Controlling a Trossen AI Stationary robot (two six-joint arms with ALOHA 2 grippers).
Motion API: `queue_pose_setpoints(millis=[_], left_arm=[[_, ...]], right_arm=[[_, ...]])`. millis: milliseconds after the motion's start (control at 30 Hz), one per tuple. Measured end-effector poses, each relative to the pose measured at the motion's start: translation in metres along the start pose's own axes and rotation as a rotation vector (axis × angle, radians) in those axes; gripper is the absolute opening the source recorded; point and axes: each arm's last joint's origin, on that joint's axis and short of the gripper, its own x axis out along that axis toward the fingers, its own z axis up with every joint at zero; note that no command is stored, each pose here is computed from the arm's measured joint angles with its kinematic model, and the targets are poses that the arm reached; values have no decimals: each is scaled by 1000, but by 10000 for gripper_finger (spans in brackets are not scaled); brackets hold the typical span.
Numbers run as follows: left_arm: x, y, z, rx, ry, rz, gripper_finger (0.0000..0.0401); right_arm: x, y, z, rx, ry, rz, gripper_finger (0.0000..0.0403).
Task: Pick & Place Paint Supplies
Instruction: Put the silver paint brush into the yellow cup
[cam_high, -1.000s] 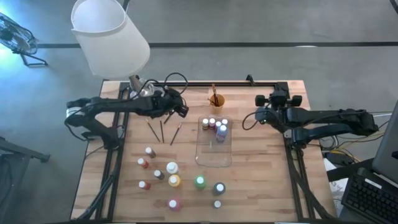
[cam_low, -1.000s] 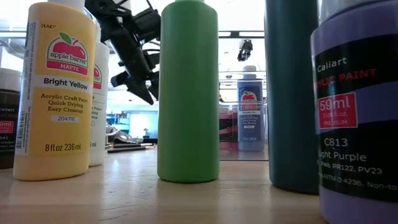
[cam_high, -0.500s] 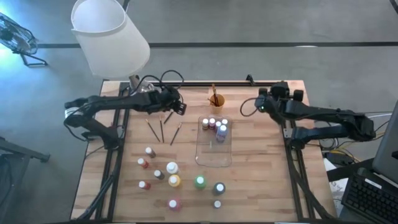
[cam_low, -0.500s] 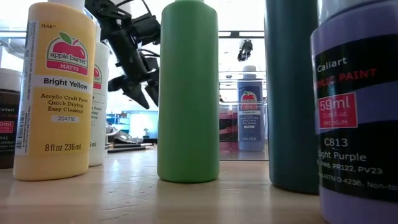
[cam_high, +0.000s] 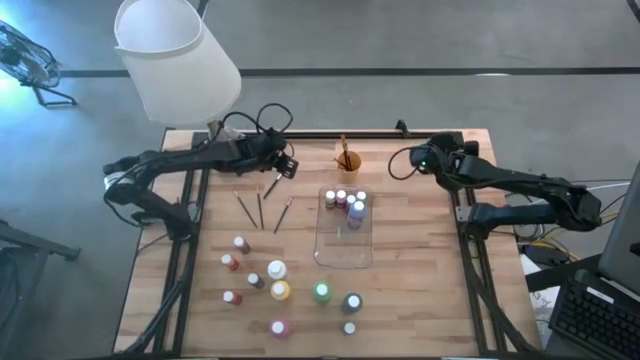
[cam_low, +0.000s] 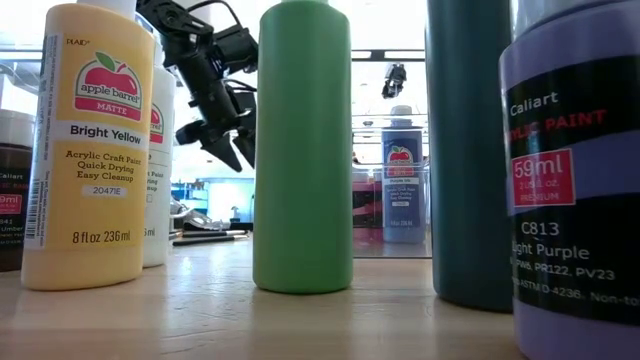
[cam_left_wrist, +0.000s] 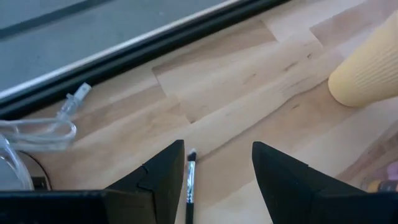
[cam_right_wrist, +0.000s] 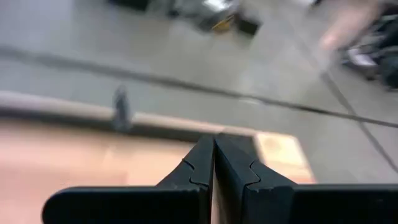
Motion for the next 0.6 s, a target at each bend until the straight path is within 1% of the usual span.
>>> queue_pose_setpoints(millis=[67, 133, 367, 467, 600], left_arm=[[0, 1, 1, -4, 1, 4, 192], [-1, 2, 1, -6, 15, 15, 189], [0, 2, 0, 26, 32, 18, 175], [8, 1, -4, 52, 59, 30, 174], [26, -5, -11, 89, 114, 49, 174]], right_arm=[[2, 4, -4, -42, 42, 44, 8], [4, 8, -7, -62, 63, 57, 8], [10, 19, -11, -81, 105, 93, 8], [11, 21, -12, -80, 105, 96, 8], [12, 22, -12, -84, 105, 95, 8]])
